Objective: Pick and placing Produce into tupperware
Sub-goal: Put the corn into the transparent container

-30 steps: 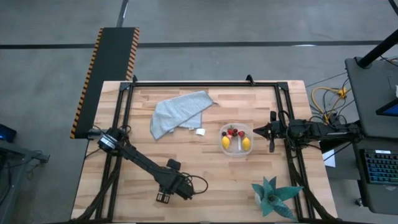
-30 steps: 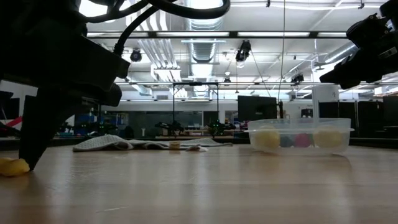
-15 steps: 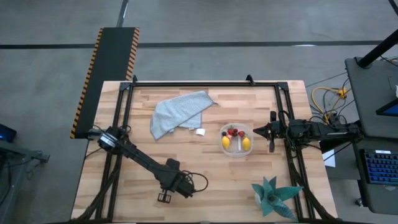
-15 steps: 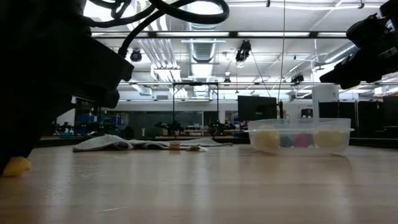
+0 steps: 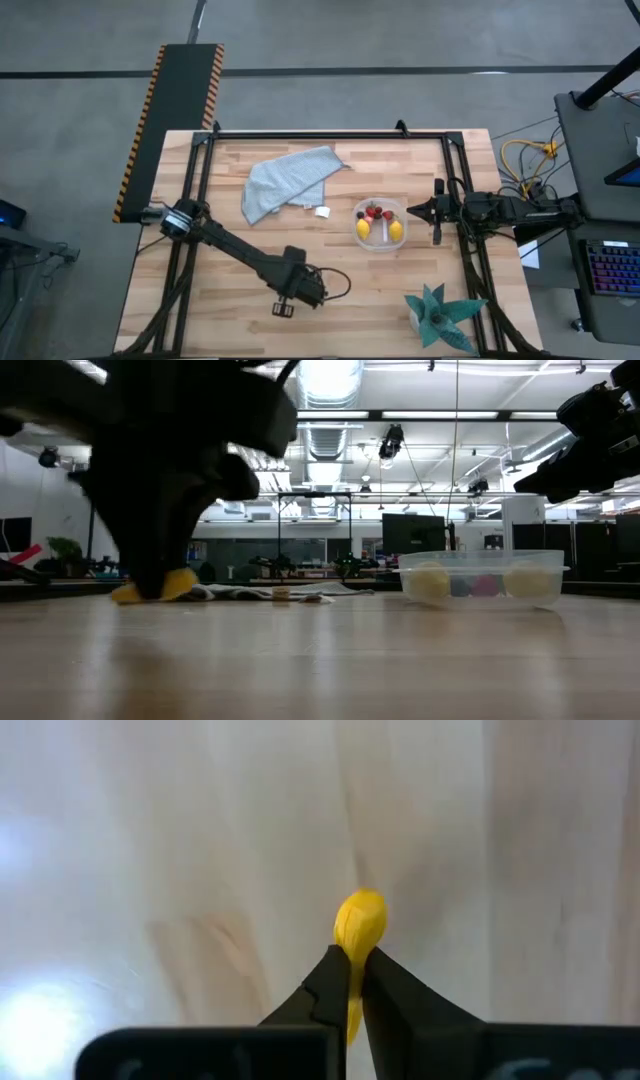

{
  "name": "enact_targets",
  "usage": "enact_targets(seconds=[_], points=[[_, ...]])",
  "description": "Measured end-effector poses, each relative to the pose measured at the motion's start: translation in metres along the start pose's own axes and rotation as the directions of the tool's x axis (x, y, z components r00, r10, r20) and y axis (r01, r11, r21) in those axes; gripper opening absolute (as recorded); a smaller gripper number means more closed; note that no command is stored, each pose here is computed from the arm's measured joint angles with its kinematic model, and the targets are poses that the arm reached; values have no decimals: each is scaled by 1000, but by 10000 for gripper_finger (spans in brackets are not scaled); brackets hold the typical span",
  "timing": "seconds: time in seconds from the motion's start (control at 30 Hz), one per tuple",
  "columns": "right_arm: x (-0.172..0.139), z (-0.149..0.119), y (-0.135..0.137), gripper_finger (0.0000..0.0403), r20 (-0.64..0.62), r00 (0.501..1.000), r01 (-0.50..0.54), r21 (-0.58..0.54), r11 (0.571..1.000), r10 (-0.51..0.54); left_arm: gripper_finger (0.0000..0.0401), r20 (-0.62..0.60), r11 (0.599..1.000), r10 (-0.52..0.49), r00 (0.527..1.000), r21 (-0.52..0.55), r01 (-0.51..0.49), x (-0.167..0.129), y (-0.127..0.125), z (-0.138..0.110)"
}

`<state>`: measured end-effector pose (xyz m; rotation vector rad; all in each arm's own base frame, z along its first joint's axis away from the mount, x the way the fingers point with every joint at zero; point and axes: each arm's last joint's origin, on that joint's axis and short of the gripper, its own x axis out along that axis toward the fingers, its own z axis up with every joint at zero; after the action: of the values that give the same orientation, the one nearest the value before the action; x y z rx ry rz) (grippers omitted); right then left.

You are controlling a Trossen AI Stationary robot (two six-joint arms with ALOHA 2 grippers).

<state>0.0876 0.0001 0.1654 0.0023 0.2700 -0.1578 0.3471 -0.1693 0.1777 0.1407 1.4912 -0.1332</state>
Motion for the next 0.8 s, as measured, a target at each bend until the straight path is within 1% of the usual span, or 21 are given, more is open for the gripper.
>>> enact_targets(seconds=[0.13, 0.23, 0.37, 0.43, 0.53, 0.67, 0.8], points=[[0, 0, 0, 9, 1, 1000, 0, 0, 1000, 0, 0, 53, 1000, 21, 998, 0, -22, -12, 11, 8], [0, 0, 0, 9, 0, 1000, 0, 0, 1000, 0, 0, 67, 1000, 25, 997, 7, -26, -17, 17, 13], [0, 0, 0, 9, 1, 1000, 0, 0, 1000, 0, 0, 103, 998, 45, 994, 38, -49, -21, 23, 18], [0, 0, 0, 9, 1, 1000, 0, 0, 1000, 0, 0, 158, 995, 62, 986, 63, -73, -26, 28, 25], [0, 0, 0, 9, 1, 1000, 0, 0, 1000, 0, 0, 257, 989, 94, 962, 89, -120, -33, 41, 38], [0, 0, 0, 9, 1, 1000, 0, 0, 1000, 0, 0, 392, 979, 110, 914, 117, -168, -40, 63, 56], [0, 0, 0, 9, 1, 1000, 0, 0, 1000, 0, 0, 483, 965, 131, 866, 137, -222, -44, 87, 67]])
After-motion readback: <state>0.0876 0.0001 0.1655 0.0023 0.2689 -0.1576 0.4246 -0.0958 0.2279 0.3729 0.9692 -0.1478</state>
